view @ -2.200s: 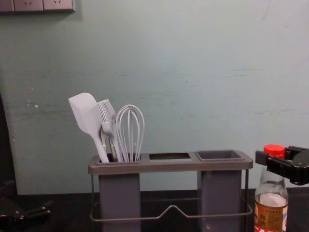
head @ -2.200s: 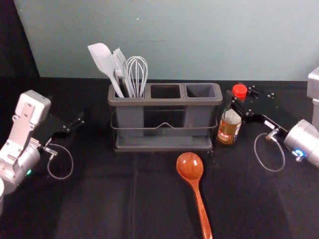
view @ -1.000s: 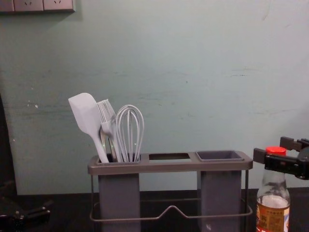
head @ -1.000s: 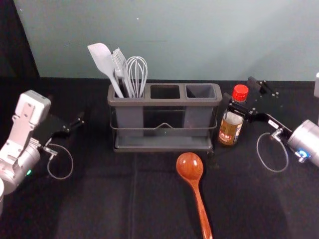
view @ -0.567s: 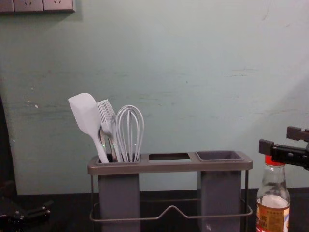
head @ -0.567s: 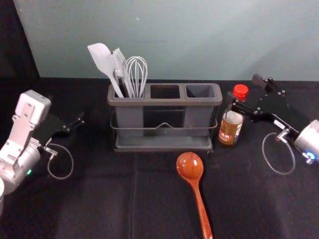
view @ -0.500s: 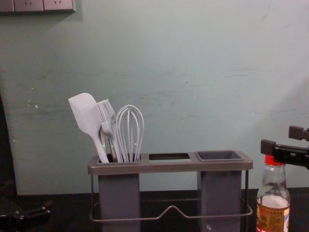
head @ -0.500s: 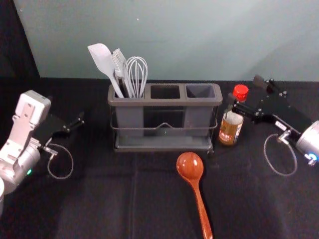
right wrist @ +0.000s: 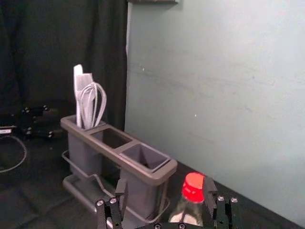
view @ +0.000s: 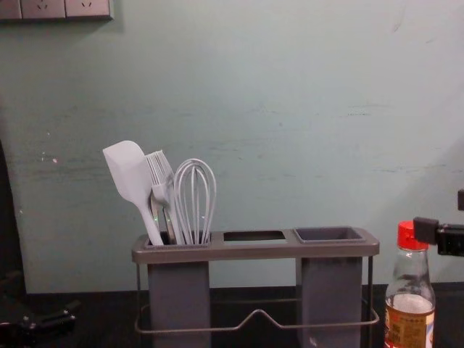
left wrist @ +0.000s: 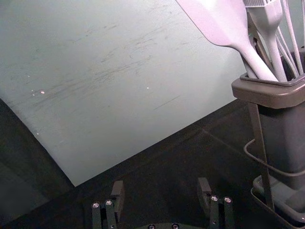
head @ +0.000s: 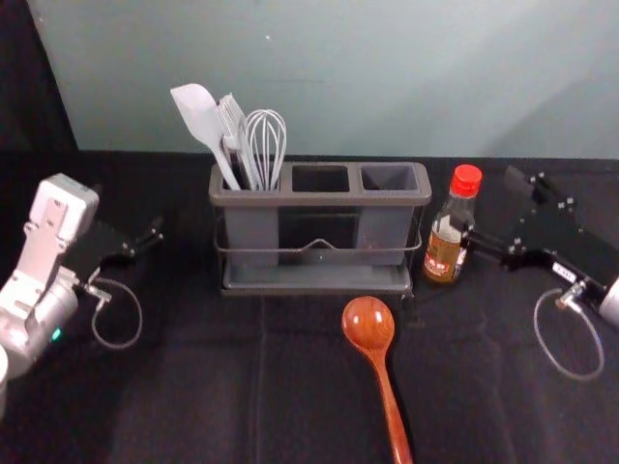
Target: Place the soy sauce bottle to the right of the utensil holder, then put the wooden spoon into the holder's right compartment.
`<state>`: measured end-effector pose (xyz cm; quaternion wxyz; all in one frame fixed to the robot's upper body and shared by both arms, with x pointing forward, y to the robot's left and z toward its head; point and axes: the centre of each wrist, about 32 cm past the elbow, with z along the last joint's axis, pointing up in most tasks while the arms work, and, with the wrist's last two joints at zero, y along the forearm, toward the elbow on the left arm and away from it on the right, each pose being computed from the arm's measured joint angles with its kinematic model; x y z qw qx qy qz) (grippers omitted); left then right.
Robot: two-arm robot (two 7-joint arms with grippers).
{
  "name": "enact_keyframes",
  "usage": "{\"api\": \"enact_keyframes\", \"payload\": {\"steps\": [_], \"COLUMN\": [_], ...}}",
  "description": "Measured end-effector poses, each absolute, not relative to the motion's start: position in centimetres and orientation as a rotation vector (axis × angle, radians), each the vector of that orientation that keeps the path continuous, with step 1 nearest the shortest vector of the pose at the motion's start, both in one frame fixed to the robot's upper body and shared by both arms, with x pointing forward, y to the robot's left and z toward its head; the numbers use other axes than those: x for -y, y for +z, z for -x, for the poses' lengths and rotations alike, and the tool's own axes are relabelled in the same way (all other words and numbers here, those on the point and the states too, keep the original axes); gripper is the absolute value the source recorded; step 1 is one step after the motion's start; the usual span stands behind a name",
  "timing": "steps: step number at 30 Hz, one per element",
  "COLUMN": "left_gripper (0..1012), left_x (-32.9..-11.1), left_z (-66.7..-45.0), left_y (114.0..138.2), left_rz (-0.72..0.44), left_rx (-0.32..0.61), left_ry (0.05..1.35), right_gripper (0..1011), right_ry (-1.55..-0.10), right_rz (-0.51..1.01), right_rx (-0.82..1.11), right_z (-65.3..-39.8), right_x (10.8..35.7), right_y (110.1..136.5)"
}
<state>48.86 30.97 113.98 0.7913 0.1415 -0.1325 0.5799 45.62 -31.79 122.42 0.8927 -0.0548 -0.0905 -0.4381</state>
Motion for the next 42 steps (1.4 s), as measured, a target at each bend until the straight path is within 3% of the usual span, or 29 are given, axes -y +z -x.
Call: {"api": "enact_keyframes", "payload": {"steps": [19,27,33,39,42], "left_gripper": [1005,1005,1005,1005,1005], "left_x": [-31.0,-31.0,-31.0,-31.0,-31.0], "left_z": [-48.9,-48.9,-48.9,-48.9,-48.9], "left_y": [114.0,114.0,114.0,114.0,114.0], "left_rz": [-0.304,-0.304,-0.304,-0.304,-0.304], "left_rx": [0.285,0.285,0.285,0.285,0.285], "left_ry": [1.248,1.248,1.248,1.248,1.248], "right_gripper": [1004,1004,1004,1004,1004], "right_ry": [-0.922,-0.976,-1.019,-1.041,-1.031], "right_rz": [0.265,0.331,0.360,0.358,0.349], "right_rx": [0.125,0.062,0.039,0.025,0.012], "right_z": [-40.6,-39.8,-39.6,-39.5,-39.7], "right_x": [26.8,24.5,24.2,21.2,21.0], "right_y": [123.7,124.2,124.2,123.5,123.2]}}
